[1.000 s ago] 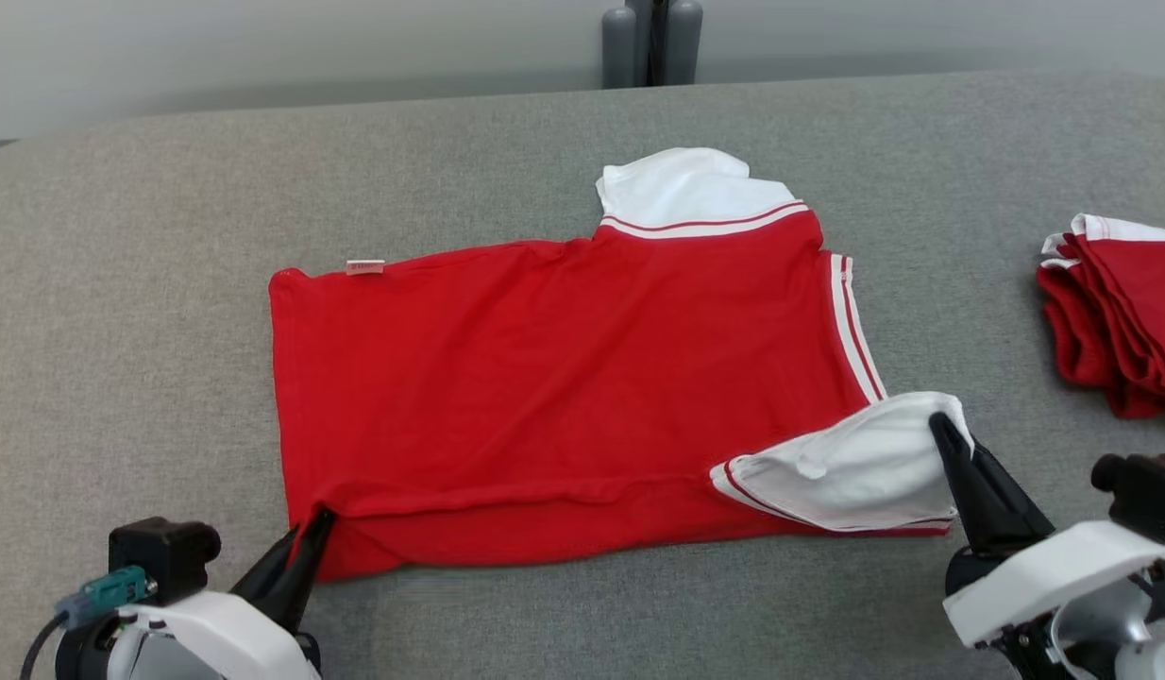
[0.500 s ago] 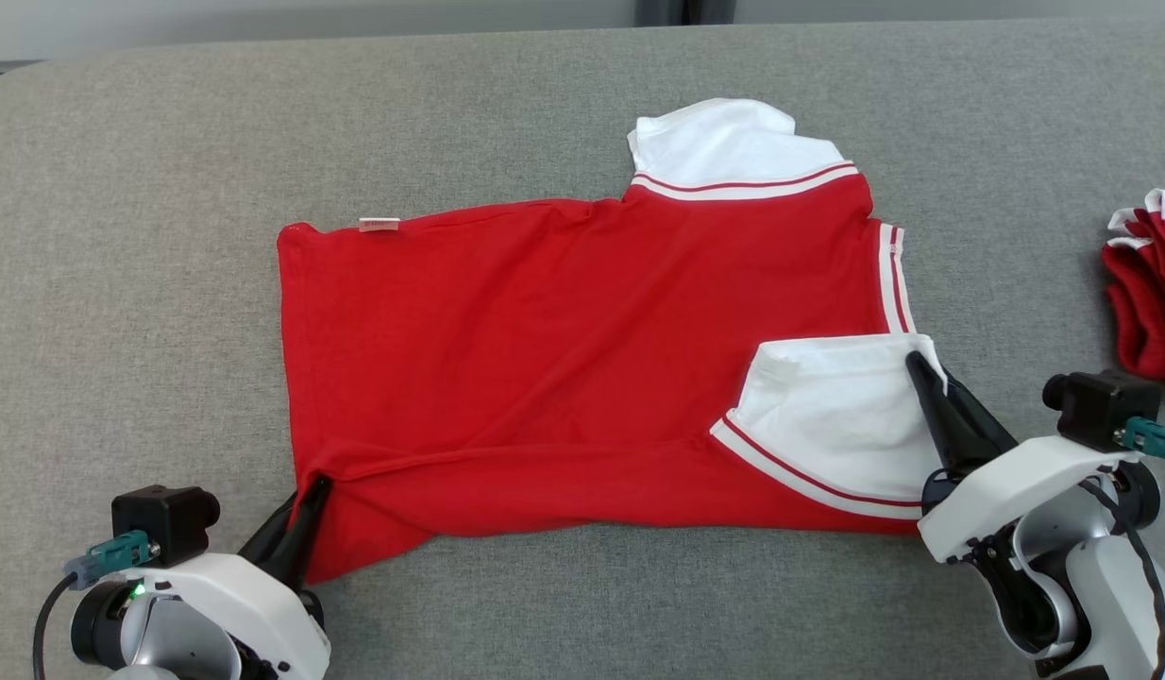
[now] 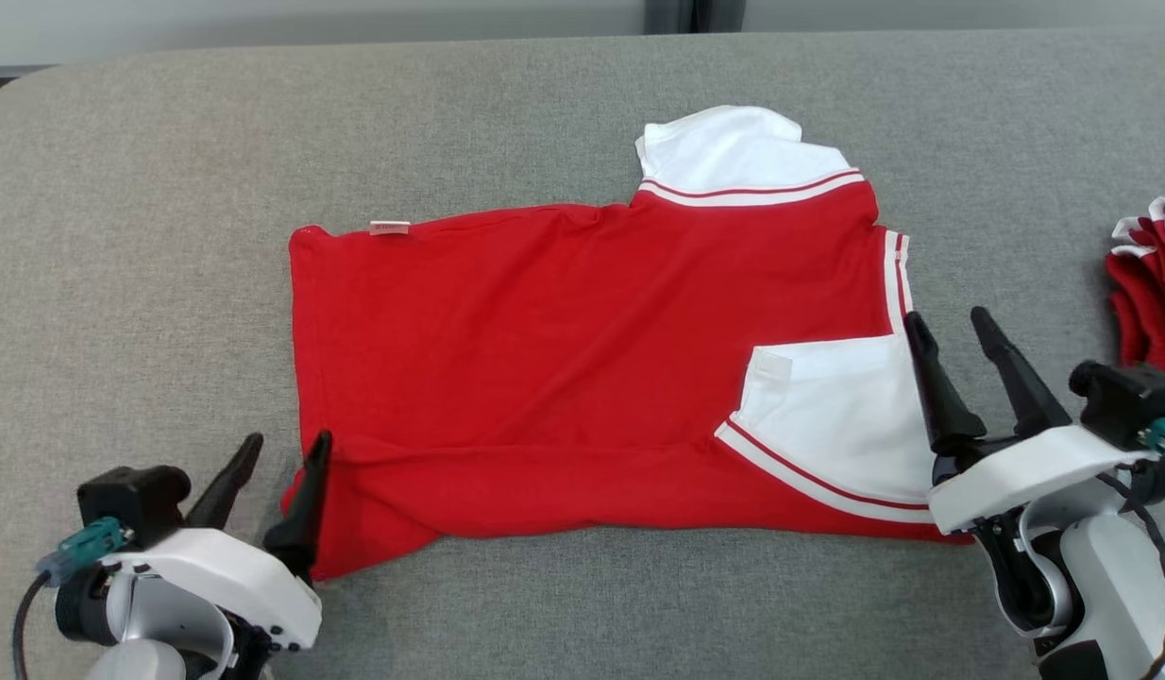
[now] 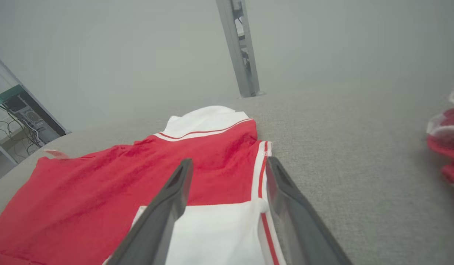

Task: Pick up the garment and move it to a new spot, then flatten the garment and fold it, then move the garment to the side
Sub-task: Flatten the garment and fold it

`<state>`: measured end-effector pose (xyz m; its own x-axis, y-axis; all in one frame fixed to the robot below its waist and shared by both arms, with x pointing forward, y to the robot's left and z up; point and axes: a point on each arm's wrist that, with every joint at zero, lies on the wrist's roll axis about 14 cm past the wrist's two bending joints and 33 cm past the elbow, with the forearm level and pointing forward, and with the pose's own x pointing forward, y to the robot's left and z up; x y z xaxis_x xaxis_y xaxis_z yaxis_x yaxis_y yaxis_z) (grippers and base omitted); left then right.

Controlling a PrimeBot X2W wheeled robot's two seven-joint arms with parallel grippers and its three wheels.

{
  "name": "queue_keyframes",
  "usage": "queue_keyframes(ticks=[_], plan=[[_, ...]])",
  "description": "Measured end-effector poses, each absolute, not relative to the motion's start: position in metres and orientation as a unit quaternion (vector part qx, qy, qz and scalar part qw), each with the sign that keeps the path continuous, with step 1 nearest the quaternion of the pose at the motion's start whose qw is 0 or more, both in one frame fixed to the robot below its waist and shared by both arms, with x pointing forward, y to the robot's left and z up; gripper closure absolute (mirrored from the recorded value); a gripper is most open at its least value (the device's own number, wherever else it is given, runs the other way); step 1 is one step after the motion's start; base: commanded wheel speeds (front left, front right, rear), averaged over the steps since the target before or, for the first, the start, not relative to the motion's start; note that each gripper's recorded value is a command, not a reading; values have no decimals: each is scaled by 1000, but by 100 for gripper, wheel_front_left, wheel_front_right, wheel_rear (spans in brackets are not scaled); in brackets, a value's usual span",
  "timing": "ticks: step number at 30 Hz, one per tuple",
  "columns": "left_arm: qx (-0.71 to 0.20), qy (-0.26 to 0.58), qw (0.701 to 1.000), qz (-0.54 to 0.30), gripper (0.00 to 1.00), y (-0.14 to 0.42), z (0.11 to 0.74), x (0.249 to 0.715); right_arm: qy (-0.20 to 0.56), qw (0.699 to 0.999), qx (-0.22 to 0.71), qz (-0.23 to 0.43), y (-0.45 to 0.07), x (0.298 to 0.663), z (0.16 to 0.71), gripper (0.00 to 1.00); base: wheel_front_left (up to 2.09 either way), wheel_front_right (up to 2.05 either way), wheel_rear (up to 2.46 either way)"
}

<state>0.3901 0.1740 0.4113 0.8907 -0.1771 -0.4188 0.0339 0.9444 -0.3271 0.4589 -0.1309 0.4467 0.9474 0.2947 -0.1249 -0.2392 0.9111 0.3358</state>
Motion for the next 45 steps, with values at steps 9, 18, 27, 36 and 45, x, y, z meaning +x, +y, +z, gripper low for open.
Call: queue_keyframes(ticks=[9,18,27,36,45], plan=[[-140,94,986,-3,0,190,466,410,-5,986,130,102,-147,447,484,0,0,0,0],[-95,69,993,16,0,191,472,398,-24,991,112,72,-155,404,493,0,0,0,0],[-89,53,995,-4,0,189,471,378,-13,992,107,58,-160,373,487,0,0,0,0],[-89,72,993,-14,0,191,454,369,-6,993,102,62,-158,370,484,0,0,0,0],[-96,109,989,-29,0,183,436,367,32,992,102,68,-154,373,467,0,0,0,0]])
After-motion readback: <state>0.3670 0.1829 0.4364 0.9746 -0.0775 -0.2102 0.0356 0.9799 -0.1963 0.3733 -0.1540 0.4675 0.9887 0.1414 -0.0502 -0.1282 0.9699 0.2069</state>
